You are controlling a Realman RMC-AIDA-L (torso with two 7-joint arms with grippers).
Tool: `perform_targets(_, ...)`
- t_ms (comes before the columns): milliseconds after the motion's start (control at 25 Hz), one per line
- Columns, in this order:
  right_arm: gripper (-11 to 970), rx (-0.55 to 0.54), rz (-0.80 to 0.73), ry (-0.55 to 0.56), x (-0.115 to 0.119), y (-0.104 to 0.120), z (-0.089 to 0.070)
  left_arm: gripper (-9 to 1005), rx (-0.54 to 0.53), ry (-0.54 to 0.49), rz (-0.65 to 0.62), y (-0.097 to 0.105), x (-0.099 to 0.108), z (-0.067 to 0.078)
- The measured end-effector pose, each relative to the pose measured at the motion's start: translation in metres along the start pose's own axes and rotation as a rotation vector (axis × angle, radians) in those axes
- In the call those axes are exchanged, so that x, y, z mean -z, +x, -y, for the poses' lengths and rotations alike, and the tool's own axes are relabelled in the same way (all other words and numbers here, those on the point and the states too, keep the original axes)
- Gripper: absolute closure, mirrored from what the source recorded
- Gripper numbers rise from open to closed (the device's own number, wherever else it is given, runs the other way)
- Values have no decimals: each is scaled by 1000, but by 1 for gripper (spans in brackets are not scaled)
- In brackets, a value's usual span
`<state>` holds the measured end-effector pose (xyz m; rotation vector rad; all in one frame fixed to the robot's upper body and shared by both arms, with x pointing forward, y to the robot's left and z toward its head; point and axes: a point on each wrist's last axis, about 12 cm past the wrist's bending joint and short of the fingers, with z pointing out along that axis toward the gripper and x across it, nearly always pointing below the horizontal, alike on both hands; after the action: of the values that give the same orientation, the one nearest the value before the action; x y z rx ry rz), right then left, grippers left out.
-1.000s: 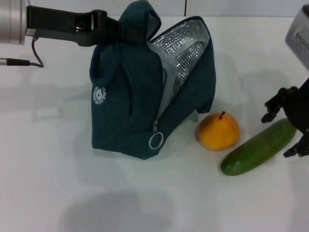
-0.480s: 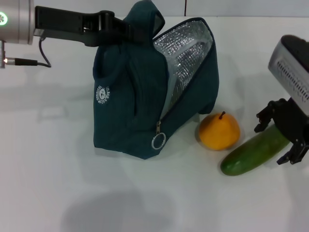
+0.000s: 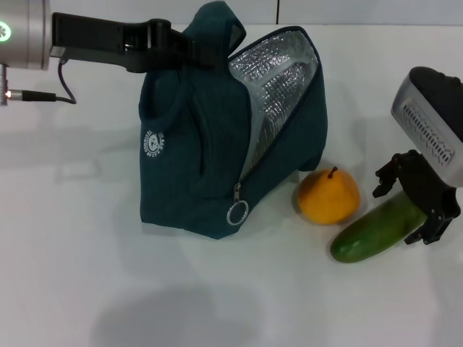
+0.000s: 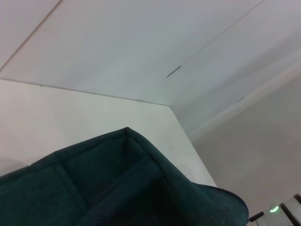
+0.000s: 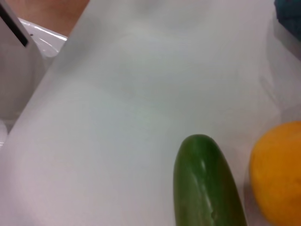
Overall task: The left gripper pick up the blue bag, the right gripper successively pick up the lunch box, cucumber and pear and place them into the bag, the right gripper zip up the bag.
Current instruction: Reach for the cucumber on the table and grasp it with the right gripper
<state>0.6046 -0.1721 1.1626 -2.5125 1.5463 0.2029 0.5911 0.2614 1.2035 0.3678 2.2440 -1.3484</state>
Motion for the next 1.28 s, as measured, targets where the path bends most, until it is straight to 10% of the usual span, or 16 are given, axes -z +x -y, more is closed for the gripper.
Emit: perform_targets(1280,221,29,7,13,-20,-5,2,952,-18,1,-4,-3,-4,4)
